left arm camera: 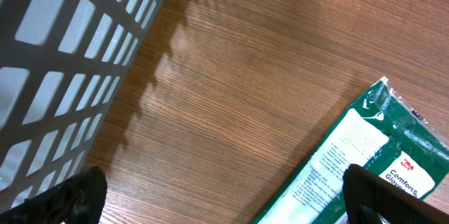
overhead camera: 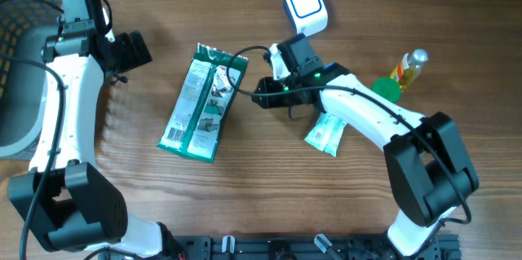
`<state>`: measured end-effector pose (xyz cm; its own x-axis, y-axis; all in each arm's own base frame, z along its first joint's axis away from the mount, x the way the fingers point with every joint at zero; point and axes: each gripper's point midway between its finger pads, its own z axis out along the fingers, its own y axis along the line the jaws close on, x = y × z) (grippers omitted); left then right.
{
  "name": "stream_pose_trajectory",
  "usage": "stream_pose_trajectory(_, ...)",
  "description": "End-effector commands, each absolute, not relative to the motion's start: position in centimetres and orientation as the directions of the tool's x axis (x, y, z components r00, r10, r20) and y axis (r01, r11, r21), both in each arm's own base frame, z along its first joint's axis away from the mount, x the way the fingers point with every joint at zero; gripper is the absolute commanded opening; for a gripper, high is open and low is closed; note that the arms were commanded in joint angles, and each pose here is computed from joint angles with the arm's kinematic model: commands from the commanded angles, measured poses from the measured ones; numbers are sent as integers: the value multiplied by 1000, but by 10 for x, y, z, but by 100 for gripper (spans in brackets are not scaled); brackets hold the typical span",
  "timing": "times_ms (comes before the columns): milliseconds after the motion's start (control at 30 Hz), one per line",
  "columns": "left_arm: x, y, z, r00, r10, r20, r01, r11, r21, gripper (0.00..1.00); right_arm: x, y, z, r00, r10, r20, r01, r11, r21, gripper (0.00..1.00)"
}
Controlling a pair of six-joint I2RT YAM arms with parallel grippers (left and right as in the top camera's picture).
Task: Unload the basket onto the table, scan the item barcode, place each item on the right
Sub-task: 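Lower the wipes packet to the table right of center and release, then reach the right gripper left and grasp the green gloves pack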
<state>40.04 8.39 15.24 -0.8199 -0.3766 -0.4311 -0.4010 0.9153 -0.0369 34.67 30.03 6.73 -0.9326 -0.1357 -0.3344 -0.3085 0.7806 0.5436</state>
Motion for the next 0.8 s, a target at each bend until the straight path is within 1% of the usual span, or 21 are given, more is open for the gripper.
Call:
stream_pose_trajectory(0,403,84,156,-813,-380,-440,-402,914,-47,100,341,330,74,-915,-149,-374,-351,752,558,28)
stream_pose_trajectory(100,403,84,156,-813,-380,-440,-402,914,-47,100,333,347,71,-894,-156,-421,-368,791,489,26)
stream_pose_trajectory(200,402,85,156,-813,-381,-440,-402,914,-47,100,318,380,66,-853,-206,-480,-444,770,459,25)
stream_pose_trajectory(267,403,84,156,-813,-380,-440,-402,914,-47,100,310,400,61,-824,-226,-520,-485,756,440,20)
stream_pose_trajectory(400,402,85,156,-813,-381,-440,-402,914,-47,100,293,424,32,-797,-270,-540,-526,750,401,21)
stream_pose_trajectory(467,403,84,156,-813,-380,-440,-402,914,-47,100,291,425,17,-803,-282,-526,-524,755,395,21)
stream_pose_trajectory(533,403,84,156,-813,-380,-440,-402,914,-47,100,290,422,10,-809,-290,-511,-518,763,386,18)
stream_pose_trajectory(567,403,84,156,-813,-380,-440,-402,914,-47,100,290,419,7,-812,-294,-504,-512,772,375,16)
stream_pose_trajectory(767,402,85,156,-813,-381,-440,-402,914,-47,100,297,389,-8,-834,-297,-464,-455,848,273,13)
